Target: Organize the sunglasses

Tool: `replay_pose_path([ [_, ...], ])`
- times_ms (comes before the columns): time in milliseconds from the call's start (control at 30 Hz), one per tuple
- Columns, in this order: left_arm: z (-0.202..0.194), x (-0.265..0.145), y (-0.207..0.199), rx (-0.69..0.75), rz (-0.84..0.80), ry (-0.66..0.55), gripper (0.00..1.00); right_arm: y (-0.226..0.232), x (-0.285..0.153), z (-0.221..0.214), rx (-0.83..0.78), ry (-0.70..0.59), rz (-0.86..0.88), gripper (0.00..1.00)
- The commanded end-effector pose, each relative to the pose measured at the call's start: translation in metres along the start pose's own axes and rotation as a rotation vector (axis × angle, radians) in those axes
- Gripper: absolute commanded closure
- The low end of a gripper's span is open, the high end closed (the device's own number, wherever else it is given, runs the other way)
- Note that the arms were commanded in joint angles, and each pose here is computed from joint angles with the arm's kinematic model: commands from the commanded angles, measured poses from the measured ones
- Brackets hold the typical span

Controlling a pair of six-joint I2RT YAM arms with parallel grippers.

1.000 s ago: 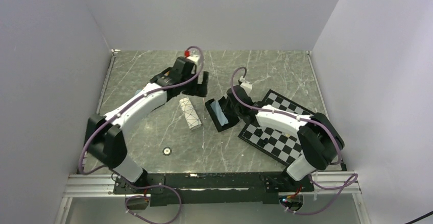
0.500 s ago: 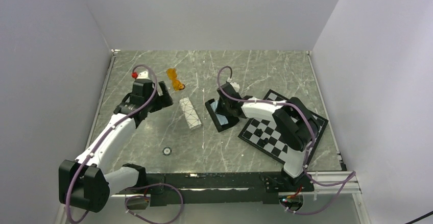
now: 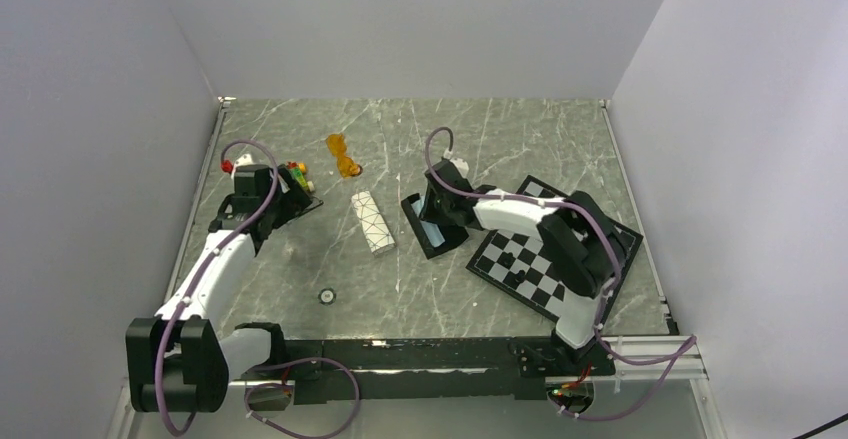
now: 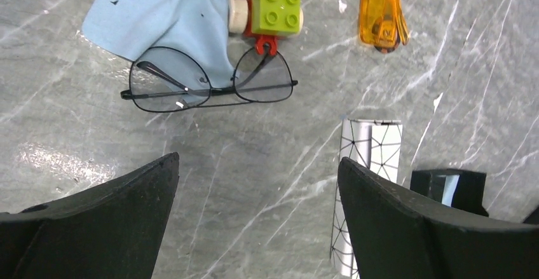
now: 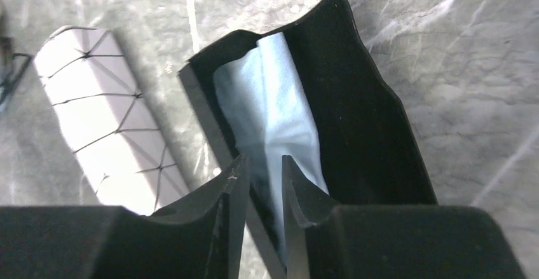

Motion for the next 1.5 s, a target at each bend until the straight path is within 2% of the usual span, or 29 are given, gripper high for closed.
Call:
replay_pose_path([
  [0, 0.023, 0.005, 0.003, -0.105, 0.016, -0.056, 0.03, 0.027, -0.06, 0.05, -0.009, -0.188, 0.093, 0.64],
  [33, 0.022, 0.006, 0.007, -0.13, 0.032, -0.046, 0.03, 0.026, -0.071, 0.056, -0.007, -0.227, 0.099, 0.55],
  [100, 0.018, 0.01, 0.014, -0.195, 0.069, -0.032, 0.03, 0.023, -0.094, 0.071, -0.003, -0.314, 0.113, 0.29],
  [167, 0.011, 0.012, 0.022, -0.27, 0.111, -0.025, 0.03, 0.016, -0.116, 0.083, 0.012, -0.406, 0.116, 0.1],
  [200, 0.007, 0.012, 0.027, -0.312, 0.136, -0.024, 0.03, 0.011, -0.126, 0.088, 0.025, -0.449, 0.113, 0.02],
  [233, 0.003, 0.012, 0.03, -0.354, 0.151, -0.029, 0.03, 0.004, -0.134, 0.095, 0.041, -0.501, 0.101, 0.01],
  [333, -0.002, 0.016, 0.034, -0.476, 0.148, -0.075, 0.06, -0.005, -0.151, 0.101, 0.05, -0.571, 0.123, 0.0],
  [467, -0.004, 0.022, 0.042, -0.609, 0.173, -0.129, 0.14, -0.004, -0.16, 0.098, 0.028, -0.58, 0.167, 0.0],
  [633, -0.005, 0.036, 0.047, -0.695, 0.206, -0.149, 0.17, -0.008, -0.16, 0.098, 0.026, -0.583, 0.148, 0.0],
  [767, -0.003, 0.049, 0.045, -0.711, 0.214, -0.139, 0.2, -0.011, -0.155, 0.096, 0.012, -0.568, 0.119, 0.0],
  [1100, -0.002, 0.068, 0.059, -0.751, 0.343, -0.146, 0.26, -0.021, -0.158, 0.099, 0.019, -0.59, 0.081, 0.0],
  [1233, -0.005, 0.074, 0.064, -0.737, 0.414, -0.108, 0.27, -0.024, -0.158, 0.099, 0.03, -0.596, 0.068, 0.0],
  [1467, -0.011, 0.077, 0.068, -0.729, 0.465, -0.074, 0.39, -0.028, -0.162, 0.101, 0.048, -0.615, 0.061, 0.01],
])
Point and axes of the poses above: each gripper's point midway between its finger pads, its own x axis out along the fingers, its own y axis along the line the jaws close on, z = x × y, the point moved 1 cm from there along -x, back along the fingers, and after that the axes turned 6 degrees about x, right-handed, at the moved point
